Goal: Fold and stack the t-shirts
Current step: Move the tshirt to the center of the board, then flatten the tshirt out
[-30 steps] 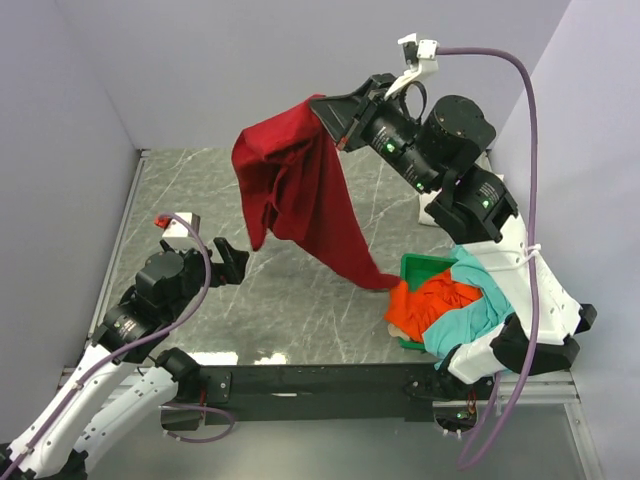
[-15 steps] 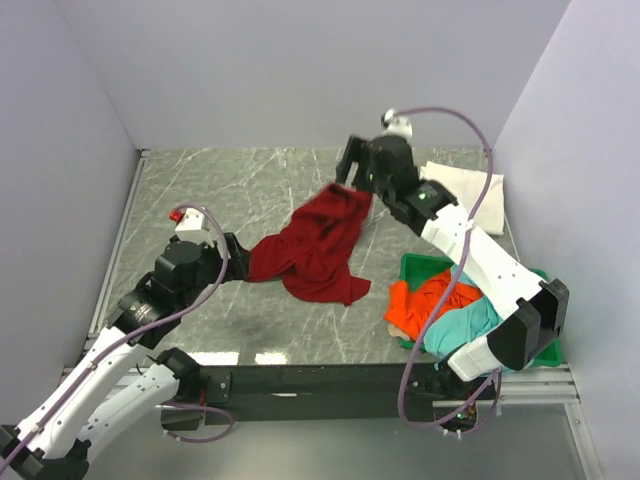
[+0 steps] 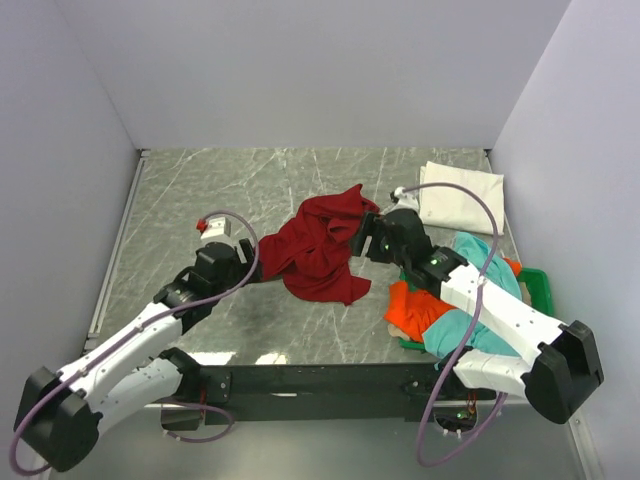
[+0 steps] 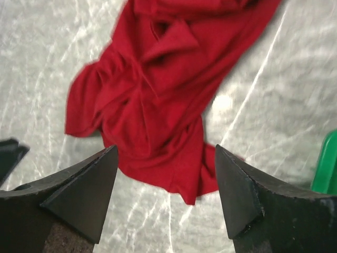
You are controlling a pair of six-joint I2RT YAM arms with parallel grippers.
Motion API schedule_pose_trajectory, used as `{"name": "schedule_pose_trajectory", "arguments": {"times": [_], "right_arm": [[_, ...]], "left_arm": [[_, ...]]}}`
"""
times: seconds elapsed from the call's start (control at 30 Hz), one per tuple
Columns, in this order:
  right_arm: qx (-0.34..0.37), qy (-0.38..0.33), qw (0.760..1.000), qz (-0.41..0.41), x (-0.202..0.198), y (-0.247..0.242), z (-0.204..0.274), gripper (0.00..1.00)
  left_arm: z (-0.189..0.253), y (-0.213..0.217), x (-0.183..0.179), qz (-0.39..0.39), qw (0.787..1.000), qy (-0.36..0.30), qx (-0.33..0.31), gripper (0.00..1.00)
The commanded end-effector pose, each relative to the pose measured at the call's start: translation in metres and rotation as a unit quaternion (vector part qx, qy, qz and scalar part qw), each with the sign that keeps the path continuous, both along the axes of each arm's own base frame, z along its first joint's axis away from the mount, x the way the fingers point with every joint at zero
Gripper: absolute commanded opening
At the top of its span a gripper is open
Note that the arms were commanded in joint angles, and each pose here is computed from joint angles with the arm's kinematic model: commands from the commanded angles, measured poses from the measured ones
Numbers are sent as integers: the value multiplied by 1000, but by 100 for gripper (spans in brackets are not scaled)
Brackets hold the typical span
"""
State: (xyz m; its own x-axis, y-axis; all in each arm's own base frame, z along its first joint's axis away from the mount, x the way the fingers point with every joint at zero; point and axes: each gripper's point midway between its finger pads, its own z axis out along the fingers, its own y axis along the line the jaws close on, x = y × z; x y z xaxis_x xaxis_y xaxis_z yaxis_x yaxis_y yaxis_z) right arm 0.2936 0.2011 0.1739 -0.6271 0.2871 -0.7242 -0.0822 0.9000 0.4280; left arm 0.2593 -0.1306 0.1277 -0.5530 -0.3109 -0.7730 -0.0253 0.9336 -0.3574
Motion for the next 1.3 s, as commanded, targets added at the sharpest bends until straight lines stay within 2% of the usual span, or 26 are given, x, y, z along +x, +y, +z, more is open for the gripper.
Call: {"name": "schedule_pose_trajectory", "arguments": {"times": [0.0,0.3,0.5,0.63,0.77,1.03,1.23,1.27], "right_arm": [[45,-17,999,10,-7,9,8,80],[59,-1,998,22,-14,14,-17,79],[41,19,998,43,-5,30,-32,80],[41,30,997,58,2,47,-37,79],[29,46,996,66,10,59,-51,78],[1,48,997,59,39,74,-55,78],[-40,69,997,21,63,75,-73,78],[-48,77,996,20,64,75,-81,77]], "left_arm": [[10,7,23,45,998,-44,-12,79],[-38,13,31,40,999,6,6,71],[-59,15,37,37,999,38,8,73],[-70,14,41,35,997,65,12,71],[-76,10,46,23,996,85,13,63],[-89,-3,49,-11,993,114,16,56],[-96,-12,51,-35,991,131,13,39],[-97,-13,52,-36,990,132,13,33]]}}
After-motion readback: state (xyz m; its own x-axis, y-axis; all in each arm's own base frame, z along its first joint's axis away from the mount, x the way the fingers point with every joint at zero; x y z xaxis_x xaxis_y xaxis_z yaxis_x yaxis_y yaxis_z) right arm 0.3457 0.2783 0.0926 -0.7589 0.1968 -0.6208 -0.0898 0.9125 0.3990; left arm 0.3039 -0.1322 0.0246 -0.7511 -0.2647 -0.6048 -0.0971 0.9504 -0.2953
